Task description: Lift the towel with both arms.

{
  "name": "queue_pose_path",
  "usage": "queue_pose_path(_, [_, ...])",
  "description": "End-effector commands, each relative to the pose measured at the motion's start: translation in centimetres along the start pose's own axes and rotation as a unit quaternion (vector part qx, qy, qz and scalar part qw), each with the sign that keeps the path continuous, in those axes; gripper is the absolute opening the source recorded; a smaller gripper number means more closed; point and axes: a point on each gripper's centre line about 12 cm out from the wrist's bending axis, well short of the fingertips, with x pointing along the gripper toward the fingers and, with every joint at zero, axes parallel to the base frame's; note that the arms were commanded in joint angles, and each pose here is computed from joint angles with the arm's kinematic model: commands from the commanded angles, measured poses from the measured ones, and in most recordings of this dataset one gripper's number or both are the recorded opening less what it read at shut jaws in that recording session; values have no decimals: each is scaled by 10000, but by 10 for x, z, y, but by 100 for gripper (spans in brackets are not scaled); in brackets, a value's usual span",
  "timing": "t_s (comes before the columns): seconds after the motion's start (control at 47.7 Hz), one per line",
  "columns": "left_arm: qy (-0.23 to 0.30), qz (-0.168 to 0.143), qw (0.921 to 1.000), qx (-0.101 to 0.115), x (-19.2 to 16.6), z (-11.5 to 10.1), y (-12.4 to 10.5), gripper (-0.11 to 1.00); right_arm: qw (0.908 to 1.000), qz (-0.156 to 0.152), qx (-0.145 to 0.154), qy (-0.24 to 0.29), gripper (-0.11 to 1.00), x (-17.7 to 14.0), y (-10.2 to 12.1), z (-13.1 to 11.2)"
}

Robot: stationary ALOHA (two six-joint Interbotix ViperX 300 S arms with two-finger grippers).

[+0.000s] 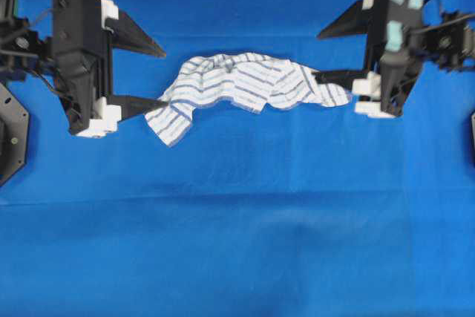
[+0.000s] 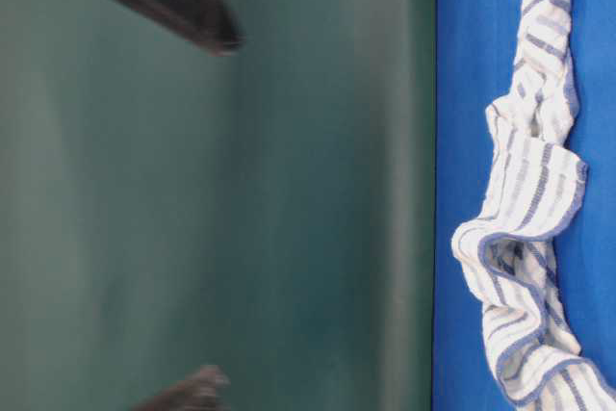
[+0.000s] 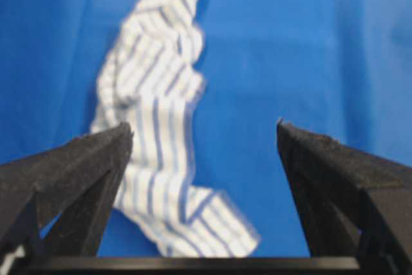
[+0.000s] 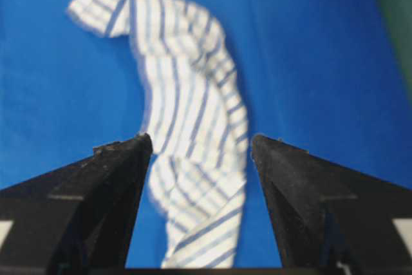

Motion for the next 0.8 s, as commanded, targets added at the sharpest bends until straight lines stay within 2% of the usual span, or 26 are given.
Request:
queue_pose_path(0.0, [-69, 3, 10000, 10, 5, -9, -1, 89, 10000, 69, 38, -30, 65, 10, 3, -6])
queue_pose_path(0.398, [125, 23, 9999, -6, 40, -87, -4, 89, 9972, 265, 87, 692, 65, 83, 12, -72])
queue_pose_path(0.65, [371, 31, 9993, -15, 69, -120, -5, 89, 9940, 347, 128, 1029, 65, 120, 15, -104])
queue_pose_path(0.776, [684, 9, 9977, -10, 85, -137, -6, 89, 9937, 377, 193, 1042, 65, 131, 16, -113])
